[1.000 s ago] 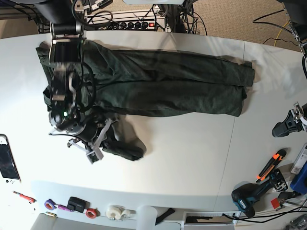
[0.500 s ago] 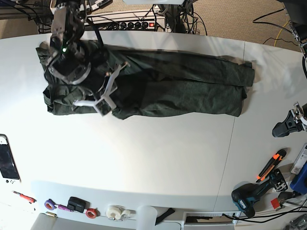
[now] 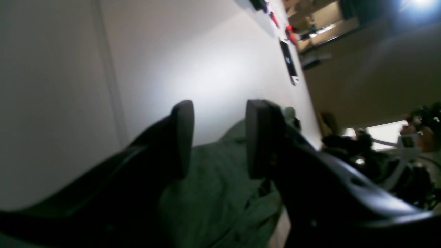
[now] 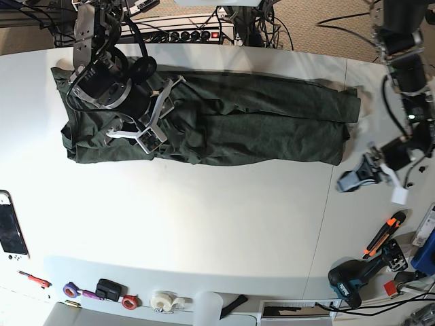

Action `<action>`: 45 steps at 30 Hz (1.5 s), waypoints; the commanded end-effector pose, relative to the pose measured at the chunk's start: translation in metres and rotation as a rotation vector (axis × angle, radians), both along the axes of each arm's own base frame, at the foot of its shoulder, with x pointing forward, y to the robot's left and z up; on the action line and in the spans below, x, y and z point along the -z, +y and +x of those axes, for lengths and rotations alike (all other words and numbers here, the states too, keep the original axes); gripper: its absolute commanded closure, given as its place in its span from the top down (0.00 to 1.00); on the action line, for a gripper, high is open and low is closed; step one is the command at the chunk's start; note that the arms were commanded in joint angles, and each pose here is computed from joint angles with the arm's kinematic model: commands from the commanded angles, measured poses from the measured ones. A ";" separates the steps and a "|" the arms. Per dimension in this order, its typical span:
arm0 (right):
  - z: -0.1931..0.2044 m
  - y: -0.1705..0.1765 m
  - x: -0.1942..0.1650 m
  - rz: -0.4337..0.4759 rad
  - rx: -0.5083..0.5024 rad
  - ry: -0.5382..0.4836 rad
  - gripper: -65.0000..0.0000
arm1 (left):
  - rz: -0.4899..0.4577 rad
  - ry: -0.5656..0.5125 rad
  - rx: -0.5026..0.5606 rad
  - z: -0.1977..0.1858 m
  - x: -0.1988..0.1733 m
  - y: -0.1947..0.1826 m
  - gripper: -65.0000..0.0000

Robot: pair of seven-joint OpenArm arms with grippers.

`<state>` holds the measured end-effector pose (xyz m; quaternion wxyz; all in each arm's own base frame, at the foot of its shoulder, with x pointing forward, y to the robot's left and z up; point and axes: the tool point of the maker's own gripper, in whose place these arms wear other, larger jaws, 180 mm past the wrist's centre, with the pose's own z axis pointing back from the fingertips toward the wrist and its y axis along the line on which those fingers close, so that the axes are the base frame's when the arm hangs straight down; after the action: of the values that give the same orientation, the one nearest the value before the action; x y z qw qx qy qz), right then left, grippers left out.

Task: Layout the t-shirt on the table in an organized manner, then fold the t-shirt properly
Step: 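Press the left gripper onto the folded shirt's middle and grasp fabric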

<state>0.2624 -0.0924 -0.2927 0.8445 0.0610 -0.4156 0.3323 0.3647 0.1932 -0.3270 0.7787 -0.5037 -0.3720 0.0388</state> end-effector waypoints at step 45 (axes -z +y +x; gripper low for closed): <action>-0.054 -0.184 -0.001 0.010 0.748 -0.001 0.34 | 0.602 -0.456 0.690 -0.073 0.012 -0.347 0.54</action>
<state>0.2031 -0.2761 -0.3024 0.9162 -0.0871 -0.3912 -0.0079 0.2839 -0.1442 -0.3590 0.7730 -0.3310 -0.3131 -0.4415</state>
